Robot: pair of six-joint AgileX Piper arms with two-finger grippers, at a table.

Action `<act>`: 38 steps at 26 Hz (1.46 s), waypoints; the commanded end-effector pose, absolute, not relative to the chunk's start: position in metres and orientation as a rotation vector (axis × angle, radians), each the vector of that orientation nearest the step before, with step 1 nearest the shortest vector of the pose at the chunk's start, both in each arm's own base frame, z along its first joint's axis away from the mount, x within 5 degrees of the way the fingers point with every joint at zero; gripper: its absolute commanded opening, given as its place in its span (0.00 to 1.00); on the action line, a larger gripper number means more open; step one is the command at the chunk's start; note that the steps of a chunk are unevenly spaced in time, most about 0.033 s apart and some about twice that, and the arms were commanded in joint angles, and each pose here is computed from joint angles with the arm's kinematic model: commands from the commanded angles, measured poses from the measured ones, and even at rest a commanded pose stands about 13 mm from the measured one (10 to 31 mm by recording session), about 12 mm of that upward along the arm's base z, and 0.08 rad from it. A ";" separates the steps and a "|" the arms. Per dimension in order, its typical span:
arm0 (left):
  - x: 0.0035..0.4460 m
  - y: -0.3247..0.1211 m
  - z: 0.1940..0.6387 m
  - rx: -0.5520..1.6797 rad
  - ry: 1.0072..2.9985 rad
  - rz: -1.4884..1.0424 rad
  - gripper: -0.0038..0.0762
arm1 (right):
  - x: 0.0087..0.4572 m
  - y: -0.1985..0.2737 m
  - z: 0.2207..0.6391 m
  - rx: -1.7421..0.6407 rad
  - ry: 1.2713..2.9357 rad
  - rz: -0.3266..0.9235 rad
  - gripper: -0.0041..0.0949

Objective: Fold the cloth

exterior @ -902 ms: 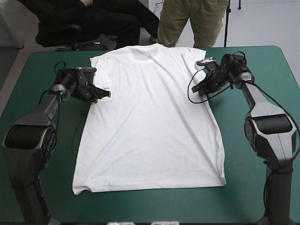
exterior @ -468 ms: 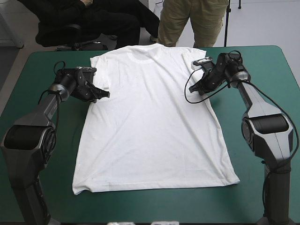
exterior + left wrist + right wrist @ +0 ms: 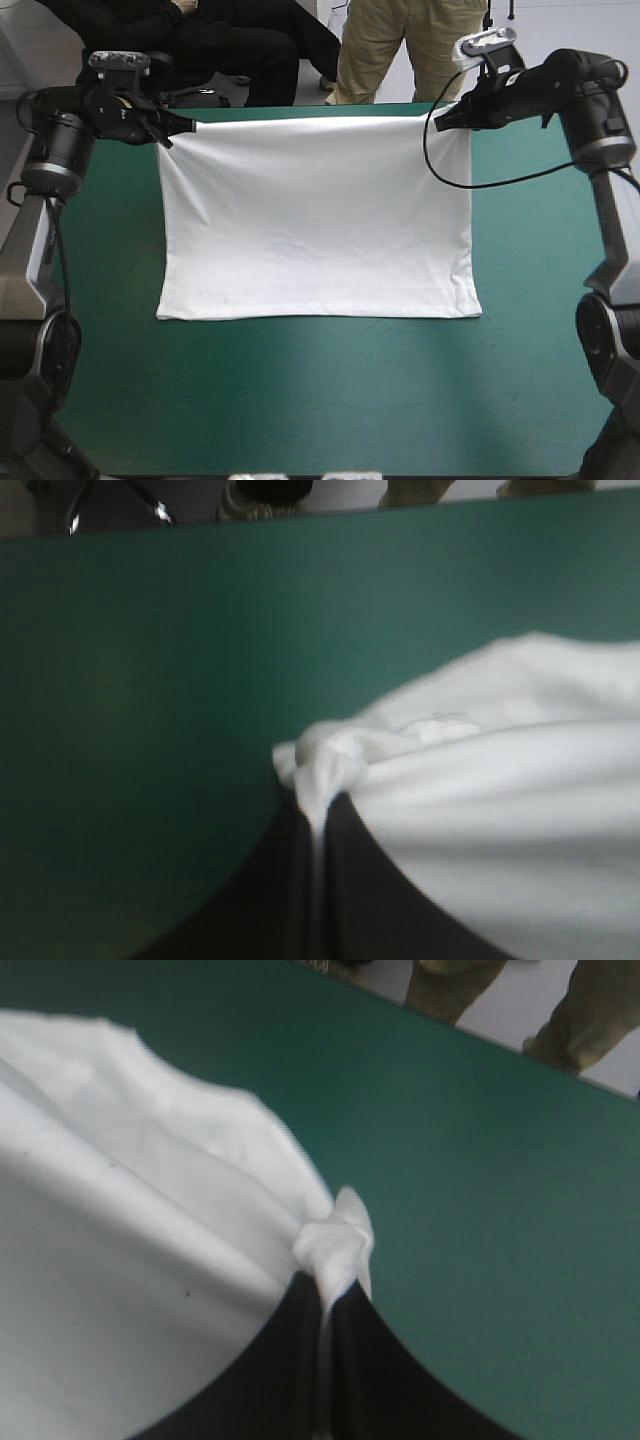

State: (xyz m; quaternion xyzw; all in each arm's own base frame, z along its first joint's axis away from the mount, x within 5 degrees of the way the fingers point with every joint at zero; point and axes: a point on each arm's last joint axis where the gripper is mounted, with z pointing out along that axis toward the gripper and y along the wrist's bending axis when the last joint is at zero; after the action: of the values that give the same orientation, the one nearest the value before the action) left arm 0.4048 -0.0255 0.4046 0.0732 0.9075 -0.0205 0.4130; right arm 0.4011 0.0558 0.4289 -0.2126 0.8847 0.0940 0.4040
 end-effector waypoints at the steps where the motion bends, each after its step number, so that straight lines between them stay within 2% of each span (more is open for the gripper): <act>1: 0.361 -0.025 0.484 0.172 2.032 -0.061 0.03 | 0.343 0.047 0.507 -0.523 1.979 0.166 0.03; 5: 0.325 -0.026 0.526 0.195 1.879 -0.092 0.03 | 0.292 0.044 0.547 -0.528 1.851 0.120 0.03; 9: 0.302 -0.029 0.552 0.230 1.734 -0.118 0.03 | 0.255 0.037 0.571 -0.518 1.775 0.042 0.03; 15: 0.311 -0.029 0.558 0.193 1.609 -0.119 0.03 | 0.249 0.028 0.576 -0.470 1.758 -0.084 0.03; 20: 0.348 -0.027 0.544 0.156 1.519 -0.086 0.03 | 0.287 0.025 0.564 -0.412 1.696 -0.136 0.03; 23: 0.375 -0.027 0.535 0.105 1.426 -0.092 0.03 | 0.329 0.026 0.557 -0.353 1.553 -0.151 0.03; 26: 0.391 -0.029 0.534 0.086 1.271 -0.038 0.03 | 0.358 0.026 0.554 -0.287 1.397 -0.152 0.03; 29: 0.402 -0.037 0.537 0.117 1.039 0.123 0.03 | 0.384 0.025 0.548 -0.215 1.250 -0.152 0.03; 31: 0.410 -0.042 0.531 0.101 0.944 0.164 0.03 | 0.405 0.026 0.535 -0.186 1.199 -0.156 0.02; 32: 0.416 -0.043 0.526 0.099 0.953 0.156 0.03 | 0.413 0.026 0.527 -0.179 1.211 -0.146 0.02; 38: 0.459 -0.052 0.435 0.104 1.298 0.032 0.03 | 0.459 0.043 0.441 -0.311 1.602 -0.075 0.02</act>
State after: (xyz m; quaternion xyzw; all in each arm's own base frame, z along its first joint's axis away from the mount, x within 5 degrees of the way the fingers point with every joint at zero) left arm 0.4735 -0.0558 0.4207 0.0766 0.6240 0.0331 0.7770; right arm 0.4719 0.0405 0.4229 -0.1305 0.7325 -0.0285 0.6676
